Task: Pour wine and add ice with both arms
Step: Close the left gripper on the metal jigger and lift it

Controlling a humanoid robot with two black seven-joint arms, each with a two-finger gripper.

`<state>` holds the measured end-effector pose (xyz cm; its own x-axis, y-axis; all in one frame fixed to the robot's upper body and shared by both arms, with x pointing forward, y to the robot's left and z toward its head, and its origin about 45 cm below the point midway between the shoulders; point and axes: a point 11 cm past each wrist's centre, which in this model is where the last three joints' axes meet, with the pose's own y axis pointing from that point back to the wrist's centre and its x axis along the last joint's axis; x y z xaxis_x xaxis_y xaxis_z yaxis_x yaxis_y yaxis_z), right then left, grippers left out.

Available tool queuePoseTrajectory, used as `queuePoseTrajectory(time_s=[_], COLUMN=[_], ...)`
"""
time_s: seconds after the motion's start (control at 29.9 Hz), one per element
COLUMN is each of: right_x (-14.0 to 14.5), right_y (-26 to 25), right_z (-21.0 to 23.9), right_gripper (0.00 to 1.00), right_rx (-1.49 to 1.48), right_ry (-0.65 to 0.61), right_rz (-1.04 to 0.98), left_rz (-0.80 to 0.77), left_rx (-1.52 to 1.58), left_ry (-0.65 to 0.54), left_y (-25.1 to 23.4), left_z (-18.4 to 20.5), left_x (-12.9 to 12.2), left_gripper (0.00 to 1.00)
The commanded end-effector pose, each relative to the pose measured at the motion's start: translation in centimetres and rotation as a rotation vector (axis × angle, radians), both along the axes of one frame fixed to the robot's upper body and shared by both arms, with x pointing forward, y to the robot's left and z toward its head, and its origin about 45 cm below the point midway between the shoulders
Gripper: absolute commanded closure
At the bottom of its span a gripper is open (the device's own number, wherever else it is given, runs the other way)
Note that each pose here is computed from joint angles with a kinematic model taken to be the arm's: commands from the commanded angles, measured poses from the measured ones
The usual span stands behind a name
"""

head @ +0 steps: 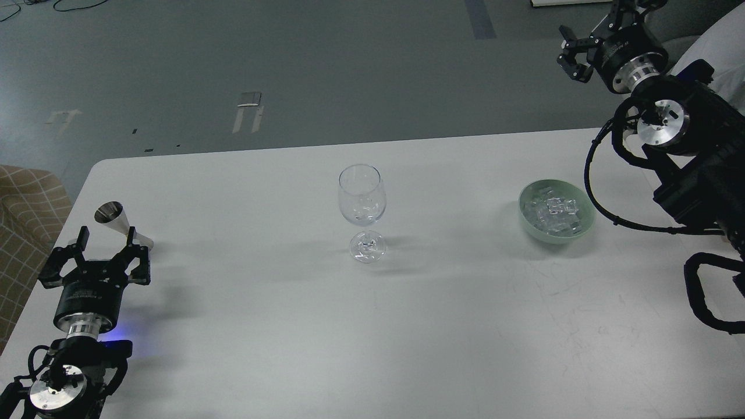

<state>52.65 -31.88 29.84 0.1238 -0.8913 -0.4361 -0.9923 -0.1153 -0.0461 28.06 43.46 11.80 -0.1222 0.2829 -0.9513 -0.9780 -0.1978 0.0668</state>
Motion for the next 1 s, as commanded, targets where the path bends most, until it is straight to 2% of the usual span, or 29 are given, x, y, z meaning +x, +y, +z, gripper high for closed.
queuePoseTrajectory(time_s=[0.0, 0.3, 0.74, 0.97], right_x=[-0.1, 0.0, 0.1, 0.2], right_y=[0.0, 0.1, 0.2, 0.3], right_z=[-0.2, 0.1, 0.1, 0.2], right_gripper=[0.00, 0.00, 0.00, 0.00], right_rx=[0.000, 0.000, -0.002, -0.004], right_ry=[0.003, -0.001, 0.001, 0.005], right_rz=[0.000, 0.001, -0.003, -0.011], left_rz=[-0.026, 0.002, 0.046, 0.041], left_rx=[0.008, 0.012, 0.014, 0.010], left_ry=[0.005, 0.027, 0.067, 0.066], left_y=[-0.8, 0.3, 1.7, 1.3], left_z=[0.0, -0.6, -1.8, -1.2], left_x=[0.9, 2.0, 1.1, 2.4], left_gripper=[0.28, 0.28, 0.28, 0.28])
